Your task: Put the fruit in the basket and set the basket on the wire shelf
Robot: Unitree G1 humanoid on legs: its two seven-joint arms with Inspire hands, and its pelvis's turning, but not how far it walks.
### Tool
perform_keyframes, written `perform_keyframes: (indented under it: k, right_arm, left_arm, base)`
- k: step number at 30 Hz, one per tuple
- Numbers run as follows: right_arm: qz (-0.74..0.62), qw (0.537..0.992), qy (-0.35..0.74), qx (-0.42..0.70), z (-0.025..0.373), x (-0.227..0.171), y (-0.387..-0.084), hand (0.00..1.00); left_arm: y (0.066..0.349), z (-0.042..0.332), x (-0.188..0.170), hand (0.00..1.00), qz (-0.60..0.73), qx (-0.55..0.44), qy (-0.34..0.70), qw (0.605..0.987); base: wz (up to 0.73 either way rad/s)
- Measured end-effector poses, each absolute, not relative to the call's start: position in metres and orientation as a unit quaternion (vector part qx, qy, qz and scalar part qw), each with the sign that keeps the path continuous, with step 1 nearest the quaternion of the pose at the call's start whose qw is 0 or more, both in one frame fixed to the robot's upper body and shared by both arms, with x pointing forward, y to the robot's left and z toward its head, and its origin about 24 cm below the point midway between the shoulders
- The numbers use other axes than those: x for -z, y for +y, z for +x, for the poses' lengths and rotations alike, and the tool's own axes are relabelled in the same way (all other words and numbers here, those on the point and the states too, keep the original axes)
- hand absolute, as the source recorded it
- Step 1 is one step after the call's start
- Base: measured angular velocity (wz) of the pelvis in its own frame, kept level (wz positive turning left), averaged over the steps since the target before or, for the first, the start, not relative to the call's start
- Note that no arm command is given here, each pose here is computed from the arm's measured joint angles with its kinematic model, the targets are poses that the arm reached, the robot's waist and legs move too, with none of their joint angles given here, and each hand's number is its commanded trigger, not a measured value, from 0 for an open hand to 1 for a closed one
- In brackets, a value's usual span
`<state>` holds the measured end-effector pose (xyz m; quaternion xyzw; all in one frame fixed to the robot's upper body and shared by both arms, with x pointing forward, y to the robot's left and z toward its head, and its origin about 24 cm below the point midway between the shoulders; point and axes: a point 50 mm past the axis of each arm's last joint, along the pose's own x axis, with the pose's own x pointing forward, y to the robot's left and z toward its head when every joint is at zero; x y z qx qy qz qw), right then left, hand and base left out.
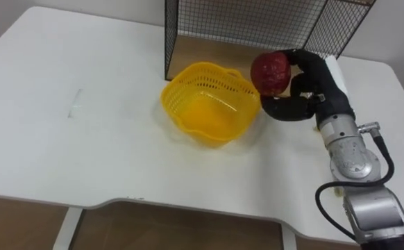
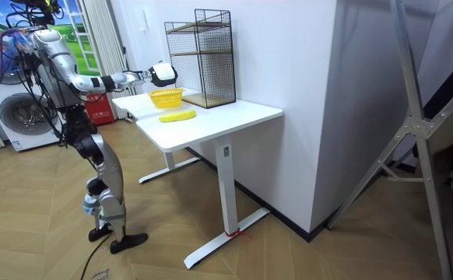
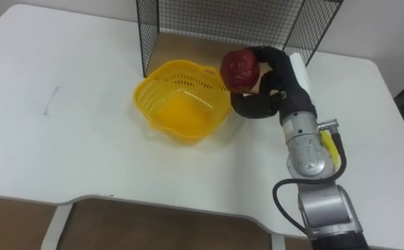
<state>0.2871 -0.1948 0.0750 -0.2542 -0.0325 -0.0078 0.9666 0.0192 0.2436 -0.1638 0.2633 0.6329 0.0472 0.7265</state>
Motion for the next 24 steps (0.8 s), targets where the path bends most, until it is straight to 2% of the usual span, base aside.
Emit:
perform_keyframes:
  k: [1,2,7,15,24]
  right_arm:
    - [-0.255,0.966,-0.033,0.007,0.287,-0.075,-0.195,0.51]
    - [-0.257,0.966,-0.032,0.008,0.288,-0.076,-0.195,0.0]
    - [-0.274,0.961,-0.029,-0.003,0.29,-0.077,-0.192,0.0]
    - [-0.282,0.959,0.016,-0.02,0.29,-0.055,-0.191,0.0]
    - [-0.281,0.959,0.017,-0.025,0.29,-0.055,-0.191,0.0]
  left_arm:
    - [0.244,0.019,0.164,0.0,0.263,-0.047,0.633,0.726]
    - [0.244,0.019,0.164,0.0,0.264,-0.048,0.634,0.726]
    - [0.246,0.02,0.163,0.0,0.264,-0.047,0.638,0.722]
    - [0.248,0.018,0.163,0.0,0.264,-0.044,0.64,0.72]
    - [0.248,0.022,0.163,0.0,0.265,-0.043,0.636,0.723]
  base:
    - [0.0]
    - [0.0]
    - [0.0]
    - [0.01]
    - [0.0]
